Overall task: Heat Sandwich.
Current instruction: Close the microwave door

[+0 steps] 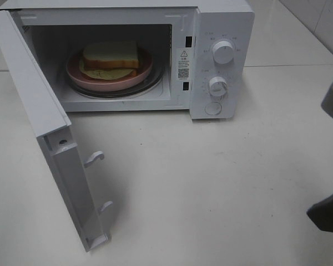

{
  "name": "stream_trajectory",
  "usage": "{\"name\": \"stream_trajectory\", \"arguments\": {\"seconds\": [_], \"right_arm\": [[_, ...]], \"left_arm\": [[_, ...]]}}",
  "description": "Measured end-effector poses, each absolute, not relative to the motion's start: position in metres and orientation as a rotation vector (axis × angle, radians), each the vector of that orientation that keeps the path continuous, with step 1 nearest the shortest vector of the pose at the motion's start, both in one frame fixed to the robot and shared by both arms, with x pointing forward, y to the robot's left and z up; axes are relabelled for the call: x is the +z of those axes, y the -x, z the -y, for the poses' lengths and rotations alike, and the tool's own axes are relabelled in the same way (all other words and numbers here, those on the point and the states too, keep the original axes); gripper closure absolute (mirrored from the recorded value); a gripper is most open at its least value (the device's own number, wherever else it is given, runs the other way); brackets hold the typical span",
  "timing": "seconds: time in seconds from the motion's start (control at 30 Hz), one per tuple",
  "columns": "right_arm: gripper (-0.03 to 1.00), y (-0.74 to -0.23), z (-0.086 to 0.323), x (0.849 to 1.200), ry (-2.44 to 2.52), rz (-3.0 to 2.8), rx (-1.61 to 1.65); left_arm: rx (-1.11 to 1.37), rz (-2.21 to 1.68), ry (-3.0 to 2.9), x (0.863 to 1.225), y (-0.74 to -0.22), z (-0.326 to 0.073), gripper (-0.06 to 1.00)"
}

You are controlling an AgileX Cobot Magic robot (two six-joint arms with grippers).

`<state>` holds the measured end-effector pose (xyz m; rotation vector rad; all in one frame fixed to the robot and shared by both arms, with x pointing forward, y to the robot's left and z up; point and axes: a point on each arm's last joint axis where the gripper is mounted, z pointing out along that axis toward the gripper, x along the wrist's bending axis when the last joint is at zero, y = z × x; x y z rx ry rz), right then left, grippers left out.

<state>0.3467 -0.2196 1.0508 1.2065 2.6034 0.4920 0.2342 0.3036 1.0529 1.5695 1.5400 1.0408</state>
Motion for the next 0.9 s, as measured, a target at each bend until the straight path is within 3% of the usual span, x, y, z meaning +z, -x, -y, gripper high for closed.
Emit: {"name": "stream_trajectory", "arguments": {"seconds": [0.33,0.9], "right_arm": [[0.21,-0.313,0.246,1.065,-1.270,-2.533,0.581],[0.21,-0.269,0.293,1.052,-1.572,-2.071,0.750]], "left_arm": [[1.041,-1.540,-1.569,1.053,-0.234,-0.304,-0.05],[1.041,-1.540,-1.569,1.053,-0.234,-0.304,-0.05]]}}
